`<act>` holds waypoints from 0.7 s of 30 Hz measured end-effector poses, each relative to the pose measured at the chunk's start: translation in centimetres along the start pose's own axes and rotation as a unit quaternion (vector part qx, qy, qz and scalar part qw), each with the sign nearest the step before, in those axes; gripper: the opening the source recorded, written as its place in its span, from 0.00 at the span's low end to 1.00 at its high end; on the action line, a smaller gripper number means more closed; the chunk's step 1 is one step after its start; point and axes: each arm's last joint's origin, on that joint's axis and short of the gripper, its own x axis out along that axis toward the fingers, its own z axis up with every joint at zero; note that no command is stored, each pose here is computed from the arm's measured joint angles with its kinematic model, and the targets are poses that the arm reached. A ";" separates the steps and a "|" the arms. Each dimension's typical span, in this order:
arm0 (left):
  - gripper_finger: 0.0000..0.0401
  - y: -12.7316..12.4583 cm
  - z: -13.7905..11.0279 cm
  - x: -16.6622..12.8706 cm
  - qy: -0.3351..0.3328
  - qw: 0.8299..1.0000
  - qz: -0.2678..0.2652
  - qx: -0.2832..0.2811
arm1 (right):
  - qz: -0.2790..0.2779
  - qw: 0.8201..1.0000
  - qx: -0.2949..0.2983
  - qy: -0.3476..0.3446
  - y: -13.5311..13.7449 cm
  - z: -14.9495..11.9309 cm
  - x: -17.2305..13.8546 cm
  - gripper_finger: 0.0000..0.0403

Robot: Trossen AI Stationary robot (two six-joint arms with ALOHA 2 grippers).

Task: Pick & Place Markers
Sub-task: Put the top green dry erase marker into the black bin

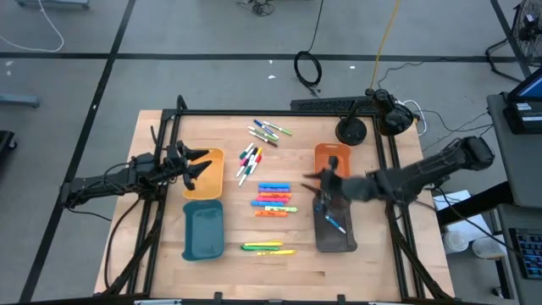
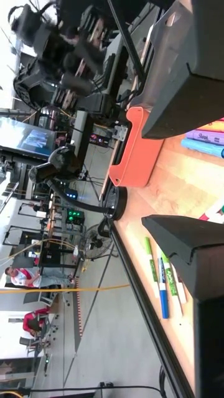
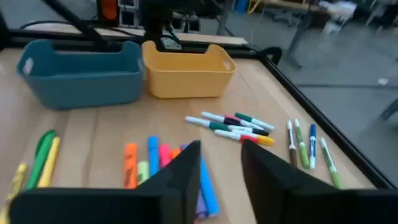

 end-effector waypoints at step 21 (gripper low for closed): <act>0.53 0.0 0.0 0.0 0.000 1.000 0.000 0.000 | -0.070 0.976 0.071 0.194 -17.1 3.5 17.5 0.51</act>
